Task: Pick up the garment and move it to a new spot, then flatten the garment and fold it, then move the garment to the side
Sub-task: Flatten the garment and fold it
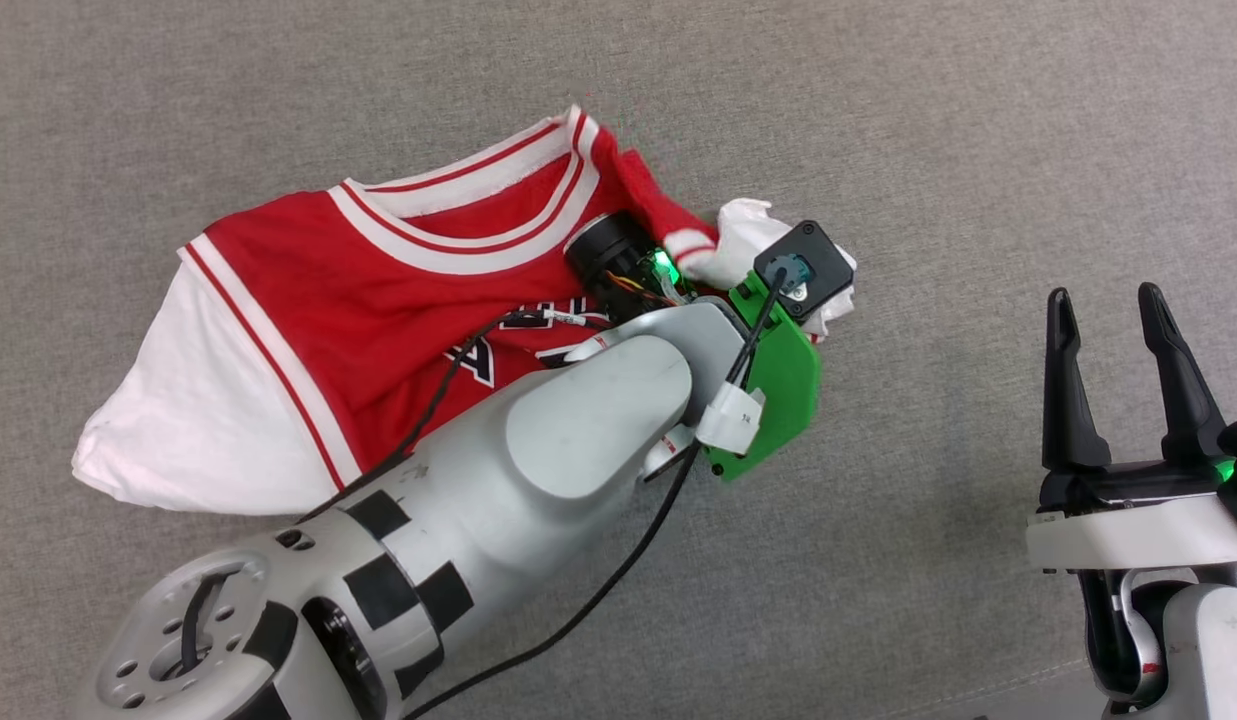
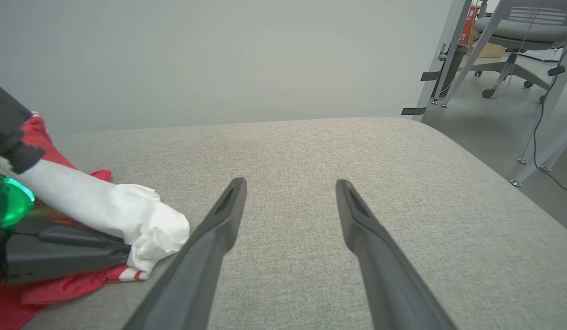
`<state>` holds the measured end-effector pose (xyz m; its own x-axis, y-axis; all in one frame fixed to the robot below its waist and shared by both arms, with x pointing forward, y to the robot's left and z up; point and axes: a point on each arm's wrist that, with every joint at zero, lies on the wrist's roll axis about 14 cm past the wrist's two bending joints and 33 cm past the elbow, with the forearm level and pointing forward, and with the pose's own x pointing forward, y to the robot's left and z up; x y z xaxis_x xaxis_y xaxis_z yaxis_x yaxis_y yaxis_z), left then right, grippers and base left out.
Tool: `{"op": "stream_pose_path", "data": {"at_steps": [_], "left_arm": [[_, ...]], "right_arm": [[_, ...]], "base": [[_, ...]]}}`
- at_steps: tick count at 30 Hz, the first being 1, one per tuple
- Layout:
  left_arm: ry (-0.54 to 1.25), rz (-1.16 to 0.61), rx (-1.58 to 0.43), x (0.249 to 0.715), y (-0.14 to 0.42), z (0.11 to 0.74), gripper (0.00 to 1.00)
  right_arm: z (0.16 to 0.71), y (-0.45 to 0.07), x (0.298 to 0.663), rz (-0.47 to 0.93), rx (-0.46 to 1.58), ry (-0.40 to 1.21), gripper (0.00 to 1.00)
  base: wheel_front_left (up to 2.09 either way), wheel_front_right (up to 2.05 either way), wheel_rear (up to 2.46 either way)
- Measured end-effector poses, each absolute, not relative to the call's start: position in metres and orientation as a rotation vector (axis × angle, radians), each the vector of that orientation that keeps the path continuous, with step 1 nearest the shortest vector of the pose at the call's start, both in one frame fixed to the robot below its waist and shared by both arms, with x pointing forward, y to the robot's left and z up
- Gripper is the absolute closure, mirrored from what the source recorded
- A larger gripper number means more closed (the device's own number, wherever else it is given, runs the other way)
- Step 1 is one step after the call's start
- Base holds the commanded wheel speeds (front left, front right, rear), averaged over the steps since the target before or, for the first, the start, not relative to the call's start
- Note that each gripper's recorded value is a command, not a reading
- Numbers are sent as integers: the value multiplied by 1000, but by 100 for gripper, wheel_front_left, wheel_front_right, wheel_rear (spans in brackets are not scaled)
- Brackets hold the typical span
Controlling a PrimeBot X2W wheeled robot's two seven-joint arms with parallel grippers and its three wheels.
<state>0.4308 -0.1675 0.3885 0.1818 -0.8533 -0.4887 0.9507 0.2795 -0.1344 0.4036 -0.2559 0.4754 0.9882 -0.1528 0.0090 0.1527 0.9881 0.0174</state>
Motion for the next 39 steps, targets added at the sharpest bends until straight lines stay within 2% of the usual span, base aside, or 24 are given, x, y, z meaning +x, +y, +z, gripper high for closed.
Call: {"op": "stream_pose_path", "data": {"at_steps": [1, 2, 4, 14, 21, 28, 39], "left_arm": [[523, -1295, 221, 429, -169, 389, 100], [515, -1299, 214, 428, -170, 390, 96], [469, -1302, 191, 429, -172, 397, 0], [140, -1237, 102, 443, -166, 474, 0], [-22, -1020, 90, 449, -133, 516, 0], [-188, -689, 102, 458, -43, 560, 0], [-254, -193, 106, 424, 109, 578, 0]], "right_arm": [[475, -256, 403, -155, 16, -9, 0], [475, -257, 403, -156, 15, -10, 0], [477, -258, 403, -159, 15, -14, 0], [496, -248, 394, -129, 22, -65, 0], [515, -235, 385, -83, 36, -118, 0], [532, -220, 378, -36, 51, -166, 0], [550, -202, 366, 28, 56, -220, 0]], "base": [[0, 0, 0], [0, 0, 0], [0, 0, 0], [0, 0, 0], [0, 0, 0], [0, 0, 0], [0, 0, 0]]}}
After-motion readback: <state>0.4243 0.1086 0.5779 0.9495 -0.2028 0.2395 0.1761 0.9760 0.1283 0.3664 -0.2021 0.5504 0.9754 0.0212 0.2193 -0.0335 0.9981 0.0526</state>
